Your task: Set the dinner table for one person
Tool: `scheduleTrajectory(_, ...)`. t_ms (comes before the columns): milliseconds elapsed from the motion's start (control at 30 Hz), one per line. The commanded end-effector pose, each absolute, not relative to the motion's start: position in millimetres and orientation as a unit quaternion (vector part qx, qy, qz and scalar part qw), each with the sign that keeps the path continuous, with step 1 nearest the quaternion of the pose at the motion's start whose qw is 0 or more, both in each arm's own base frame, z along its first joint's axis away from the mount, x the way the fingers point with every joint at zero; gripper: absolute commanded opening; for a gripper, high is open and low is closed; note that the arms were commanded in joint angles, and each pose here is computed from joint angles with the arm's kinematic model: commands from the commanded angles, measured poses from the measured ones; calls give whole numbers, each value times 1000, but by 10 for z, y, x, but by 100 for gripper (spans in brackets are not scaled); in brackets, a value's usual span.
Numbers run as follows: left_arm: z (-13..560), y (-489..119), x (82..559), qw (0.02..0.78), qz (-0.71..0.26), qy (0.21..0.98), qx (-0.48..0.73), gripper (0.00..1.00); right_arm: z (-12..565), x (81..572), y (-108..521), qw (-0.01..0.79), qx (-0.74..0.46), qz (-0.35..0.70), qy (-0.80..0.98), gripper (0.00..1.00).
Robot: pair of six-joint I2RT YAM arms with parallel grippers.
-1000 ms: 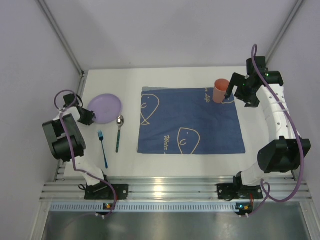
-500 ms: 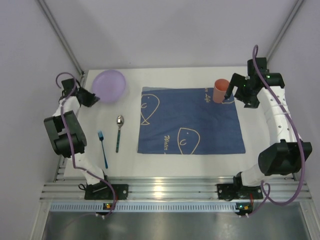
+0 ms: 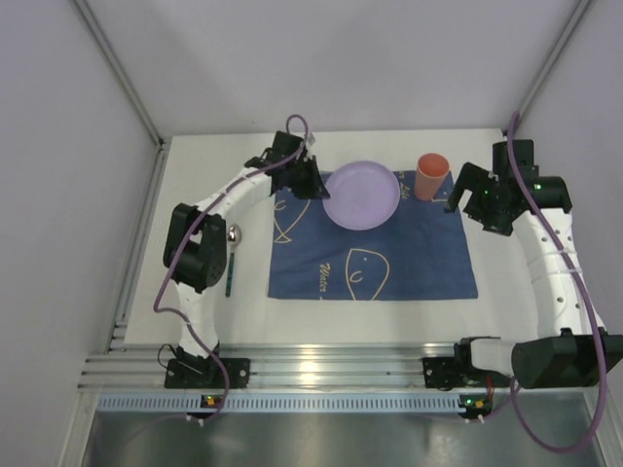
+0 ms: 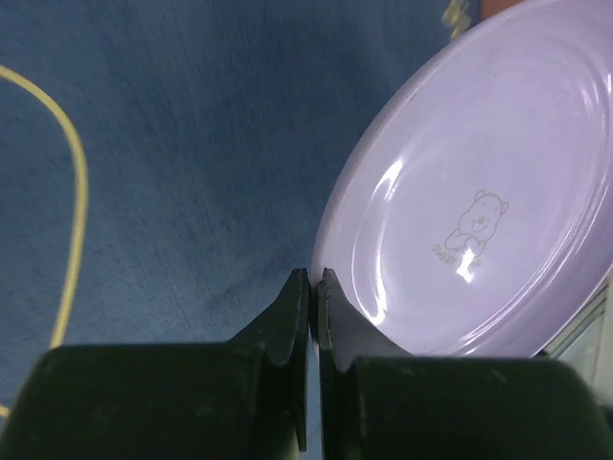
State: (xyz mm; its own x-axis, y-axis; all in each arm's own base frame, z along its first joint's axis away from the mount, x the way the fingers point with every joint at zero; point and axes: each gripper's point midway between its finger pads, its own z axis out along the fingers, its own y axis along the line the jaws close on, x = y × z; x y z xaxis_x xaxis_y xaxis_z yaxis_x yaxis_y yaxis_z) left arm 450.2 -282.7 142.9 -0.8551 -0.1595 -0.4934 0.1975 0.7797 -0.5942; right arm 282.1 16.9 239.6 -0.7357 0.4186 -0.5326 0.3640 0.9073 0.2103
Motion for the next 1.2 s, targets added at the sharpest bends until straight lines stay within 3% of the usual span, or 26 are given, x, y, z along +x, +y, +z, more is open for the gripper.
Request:
scheduleTrajectory(0,1188,-2918,4279,223,-304,925,46,0,2463,2693,108,314,216,34,924,100)
scheduleTrajectory(200,765,-3170,3924,200,-242,947,64,0,2382,2541,105,305,206,31,929,100)
scheduleTrajectory(300,726,-3252,3849,195,-242,948,64,32,2381,2517,109,307,200,32,930,100)
scheduleTrajectory(367,768,-3291,3837,198,-248,946,64,68,2363,2498,112,304,196,32,932,100)
scheduleTrajectory(400,842,-3276,3839,206,-246,945,60,78,2360,2490,120,303,196,34,932,100)
scheduleTrajectory(500,977,-2995,3909,237,-192,952,34,88,2362,2473,162,301,191,44,933,100)
scheduleTrajectory(667,1285,-1854,4003,273,-88,956,-60,87,2362,2443,257,300,178,58,935,100)
scheduleTrajectory(833,952,-793,3624,216,-4,969,-120,82,2303,2447,334,297,171,73,937,100)
scheduleTrajectory(1000,631,-424,3282,152,67,982,-95,81,2259,2479,361,290,166,72,940,100)
scheduleTrajectory(1167,414,-417,3199,131,57,986,-89,78,2199,2483,398,278,157,71,945,100)
